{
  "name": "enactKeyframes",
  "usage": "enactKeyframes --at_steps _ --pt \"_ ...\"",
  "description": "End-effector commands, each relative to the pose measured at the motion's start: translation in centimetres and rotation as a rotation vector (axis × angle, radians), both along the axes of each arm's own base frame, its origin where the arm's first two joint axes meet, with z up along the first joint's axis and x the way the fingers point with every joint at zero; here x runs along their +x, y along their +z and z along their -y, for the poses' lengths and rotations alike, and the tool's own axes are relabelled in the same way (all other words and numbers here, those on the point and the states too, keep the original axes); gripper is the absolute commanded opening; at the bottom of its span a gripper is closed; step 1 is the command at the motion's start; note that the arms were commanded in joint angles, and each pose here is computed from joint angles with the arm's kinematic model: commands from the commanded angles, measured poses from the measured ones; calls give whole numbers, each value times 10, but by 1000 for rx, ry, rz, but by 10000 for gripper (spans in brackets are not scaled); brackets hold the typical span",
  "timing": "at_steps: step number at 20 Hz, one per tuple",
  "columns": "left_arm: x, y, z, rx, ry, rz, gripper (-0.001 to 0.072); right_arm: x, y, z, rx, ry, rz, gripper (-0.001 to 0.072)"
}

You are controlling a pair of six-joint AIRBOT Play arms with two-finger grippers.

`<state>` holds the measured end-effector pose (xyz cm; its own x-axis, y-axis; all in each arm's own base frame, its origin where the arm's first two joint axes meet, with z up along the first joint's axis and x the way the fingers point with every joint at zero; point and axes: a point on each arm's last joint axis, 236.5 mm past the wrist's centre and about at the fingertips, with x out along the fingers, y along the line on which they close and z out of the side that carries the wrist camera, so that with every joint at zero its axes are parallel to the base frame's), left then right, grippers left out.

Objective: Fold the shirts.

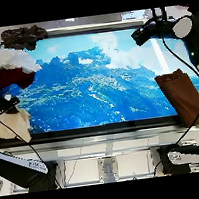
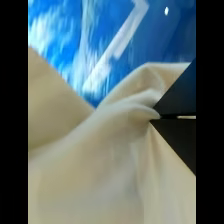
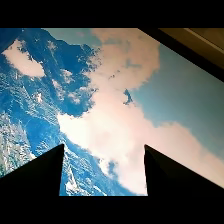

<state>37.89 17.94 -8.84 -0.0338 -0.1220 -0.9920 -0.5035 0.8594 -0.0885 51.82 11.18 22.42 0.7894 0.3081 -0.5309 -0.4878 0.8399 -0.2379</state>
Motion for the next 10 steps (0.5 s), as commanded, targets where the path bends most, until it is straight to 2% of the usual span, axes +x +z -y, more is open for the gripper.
enactKeyframes --at_steps 1,3,5,8,10 --pt "67 56 81 -255 -101 278 8 -7 1 -15 73 32 -29 553" --pt "102 112 151 -376 -239 445 8 -12 -1 -23 105 53 -58 553" --pt "110 158 231 -475 -440 530 8 -18 -5 -29 122 70 -92 552" --pt "81 187 355 -612 -731 539 8 -34 -26 -23 99 55 -204 552" --pt "53 190 425 -665 -893 530 8 -50 -48 -9 21 33 -312 552"
